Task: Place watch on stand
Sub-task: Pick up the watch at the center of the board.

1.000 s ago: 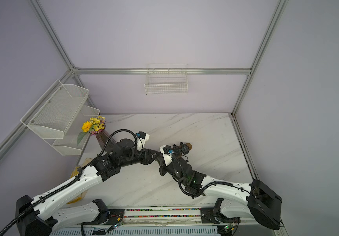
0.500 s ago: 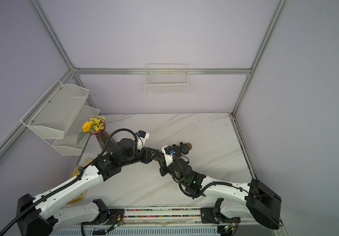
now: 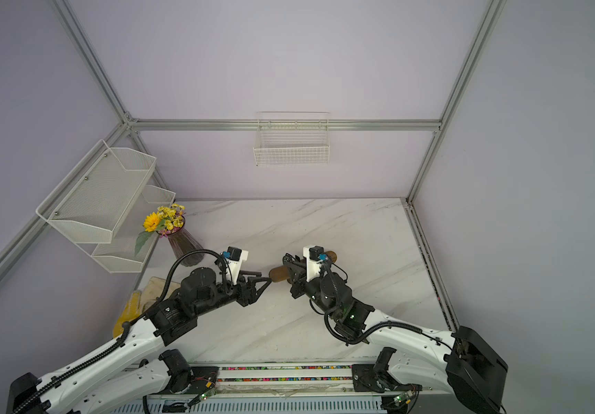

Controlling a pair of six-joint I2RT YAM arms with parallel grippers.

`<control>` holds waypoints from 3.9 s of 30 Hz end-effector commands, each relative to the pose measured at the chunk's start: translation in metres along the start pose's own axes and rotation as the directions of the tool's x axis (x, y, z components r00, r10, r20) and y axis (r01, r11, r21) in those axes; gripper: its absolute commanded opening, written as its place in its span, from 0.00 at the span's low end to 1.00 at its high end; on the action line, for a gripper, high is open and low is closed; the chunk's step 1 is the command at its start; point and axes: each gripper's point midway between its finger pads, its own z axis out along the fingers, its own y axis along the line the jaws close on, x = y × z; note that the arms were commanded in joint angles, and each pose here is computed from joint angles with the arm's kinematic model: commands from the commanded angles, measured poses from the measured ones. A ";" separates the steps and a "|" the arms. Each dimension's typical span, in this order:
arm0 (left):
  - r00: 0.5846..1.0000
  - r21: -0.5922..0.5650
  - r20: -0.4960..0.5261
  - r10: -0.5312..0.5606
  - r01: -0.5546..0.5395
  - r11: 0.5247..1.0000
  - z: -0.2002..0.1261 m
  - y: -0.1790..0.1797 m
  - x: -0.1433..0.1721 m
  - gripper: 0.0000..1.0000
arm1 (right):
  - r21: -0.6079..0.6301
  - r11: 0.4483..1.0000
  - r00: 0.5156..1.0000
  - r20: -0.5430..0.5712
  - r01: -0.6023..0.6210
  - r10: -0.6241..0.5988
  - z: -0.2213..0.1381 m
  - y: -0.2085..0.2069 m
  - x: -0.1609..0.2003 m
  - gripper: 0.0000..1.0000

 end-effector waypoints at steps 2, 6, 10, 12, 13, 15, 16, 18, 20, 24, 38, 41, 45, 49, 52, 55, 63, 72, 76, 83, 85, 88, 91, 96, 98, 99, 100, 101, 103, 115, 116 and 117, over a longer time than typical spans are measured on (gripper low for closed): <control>0.982 0.113 0.130 0.136 -0.151 0.982 0.005 -0.024 -0.007 0.52 | -0.075 0.990 0.992 0.027 -0.120 0.123 -0.001 0.017 -0.021 0.07; 0.969 0.071 0.144 0.199 -0.211 0.975 0.009 -0.023 -0.007 0.50 | -0.101 0.987 0.991 -0.046 -0.126 0.122 0.007 0.028 -0.018 0.07; 0.954 -0.009 0.190 0.231 -0.233 0.972 0.002 -0.011 -0.013 0.54 | -0.099 0.984 0.985 -0.102 -0.149 0.139 0.010 0.030 -0.011 0.07; 0.952 0.019 0.198 0.234 -0.243 0.970 0.003 -0.018 -0.015 0.57 | -0.106 0.981 0.981 -0.117 -0.165 0.153 0.011 0.031 -0.007 0.07; 0.952 0.028 0.194 0.237 -0.247 0.969 0.005 -0.021 -0.015 0.57 | -0.115 0.979 0.980 -0.122 -0.168 0.154 0.012 0.032 -0.006 0.07; 0.953 0.028 0.184 0.240 -0.249 0.968 0.010 -0.023 -0.016 0.57 | -0.130 0.973 0.977 -0.127 -0.189 0.173 0.015 0.035 -0.004 0.07; 0.953 0.024 0.187 0.240 -0.249 0.968 0.011 -0.024 -0.017 0.57 | -0.136 0.971 0.975 -0.130 -0.198 0.181 0.016 0.036 -0.003 0.07; 0.950 0.010 0.203 0.237 -0.244 0.970 0.011 -0.023 -0.021 0.58 | -0.142 0.968 0.973 -0.136 -0.206 0.187 0.018 0.037 0.000 0.07; 0.947 0.017 0.220 0.235 -0.245 0.969 0.012 -0.026 -0.026 0.58 | -0.153 0.966 0.972 -0.143 -0.207 0.185 0.019 0.038 0.003 0.07; 0.949 -0.012 0.218 0.229 -0.232 0.973 0.018 -0.023 -0.032 0.54 | -0.165 0.961 0.968 -0.153 -0.223 0.198 0.019 0.039 0.007 0.07; 0.943 -0.004 0.241 0.229 -0.235 0.972 0.030 -0.028 -0.041 0.44 | -0.164 0.951 0.956 -0.175 -0.263 0.235 0.016 0.040 0.015 0.07; 0.942 -0.003 0.239 0.236 -0.242 0.970 0.031 -0.028 -0.041 0.39 | -0.164 0.951 0.956 -0.180 -0.262 0.232 0.016 0.041 0.017 0.07; 0.943 0.007 0.232 0.239 -0.248 0.969 0.033 -0.030 -0.040 0.28 | -0.160 0.951 0.954 -0.189 -0.264 0.233 0.018 0.042 0.021 0.07; 0.943 0.006 0.227 0.243 -0.251 0.968 0.033 -0.028 -0.037 0.18 | -0.156 0.953 0.954 -0.191 -0.262 0.231 0.018 0.042 0.021 0.08; 0.941 0.006 0.222 0.255 -0.263 0.965 0.032 -0.029 -0.036 0.13 | -0.140 0.958 0.958 -0.181 -0.251 0.224 0.016 0.038 0.019 0.12; 0.941 0.008 0.223 0.255 -0.264 0.965 0.030 -0.029 -0.035 0.12 | -0.128 0.964 0.960 -0.186 -0.234 0.208 0.014 0.036 0.020 0.17; 0.932 0.026 0.241 0.272 -0.286 0.958 0.024 -0.034 -0.038 0.08 | -0.165 0.970 0.964 -0.227 -0.179 0.139 0.006 0.038 0.032 0.18; 0.933 0.058 0.231 0.277 -0.298 0.953 0.021 -0.039 -0.033 0.14 | -0.194 0.967 0.973 -0.192 -0.166 0.129 0.000 0.042 0.023 0.01; 0.937 0.039 0.202 0.285 -0.299 0.954 0.012 -0.035 -0.029 0.36 | -0.174 0.977 0.980 -0.172 -0.127 0.097 -0.006 0.037 0.018 0.00; 0.955 -0.017 0.259 0.143 -0.143 0.990 -0.021 -0.020 -0.039 0.73 | -0.189 0.980 0.990 -0.114 0.057 -0.080 -0.016 0.034 0.012 0.00; 0.965 0.017 0.241 0.105 -0.113 0.993 -0.020 -0.029 -0.047 0.75 | -0.208 0.973 0.988 -0.101 0.095 -0.118 -0.016 0.037 0.014 0.00; 0.979 0.054 0.201 0.040 -0.052 0.997 -0.013 -0.038 -0.053 0.77 | -0.243 0.957 0.983 -0.051 0.157 -0.174 -0.019 0.045 0.015 0.00; 0.987 0.094 0.163 0.006 -0.022 0.995 -0.006 -0.047 -0.052 0.77 | -0.238 0.950 0.977 -0.027 0.201 -0.213 -0.017 0.048 0.015 0.00; 0.986 0.097 0.164 0.003 -0.019 0.995 -0.003 -0.044 -0.048 0.77 | -0.235 0.954 0.977 -0.052 0.187 -0.205 -0.007 0.050 0.020 0.00; 0.988 0.066 0.156 -0.003 -0.007 0.998 -0.003 -0.037 -0.048 0.76 | -0.250 0.948 0.974 -0.067 0.196 -0.218 -0.005 0.052 0.024 0.00; 0.989 0.060 0.148 -0.008 -0.001 0.998 -0.003 -0.035 -0.049 0.74 | -0.256 0.945 0.972 -0.067 0.202 -0.226 -0.005 0.052 0.026 0.00; 0.989 0.063 0.145 -0.009 0.000 0.998 -0.003 -0.035 -0.051 0.72 | -0.260 0.943 0.971 -0.063 0.208 -0.231 -0.007 0.051 0.028 0.00; 0.990 0.068 0.140 -0.013 0.004 0.998 -0.003 -0.036 -0.052 0.70 | -0.263 0.940 0.969 -0.055 0.217 -0.239 -0.009 0.050 0.029 0.00; 0.994 0.080 0.110 -0.015 0.006 0.997 0.000 -0.039 -0.051 0.64 | -0.272 0.935 0.967 -0.052 0.228 -0.251 -0.011 0.051 0.031 0.00; 0.998 0.136 0.050 -0.043 0.036 0.990 0.009 -0.050 -0.051 0.57 | -0.293 0.907 0.945 -0.028 0.303 -0.325 -0.010 0.055 0.039 0.00; 0.999 0.136 0.035 -0.040 0.035 0.990 0.010 -0.050 -0.049 0.54 | -0.291 0.903 0.941 -0.025 0.315 -0.337 -0.010 0.056 0.040 0.00; 0.999 0.133 0.011 -0.031 0.029 0.991 0.012 -0.050 -0.047 0.50 | -0.283 0.901 0.937 -0.022 0.328 -0.348 -0.010 0.056 0.039 0.00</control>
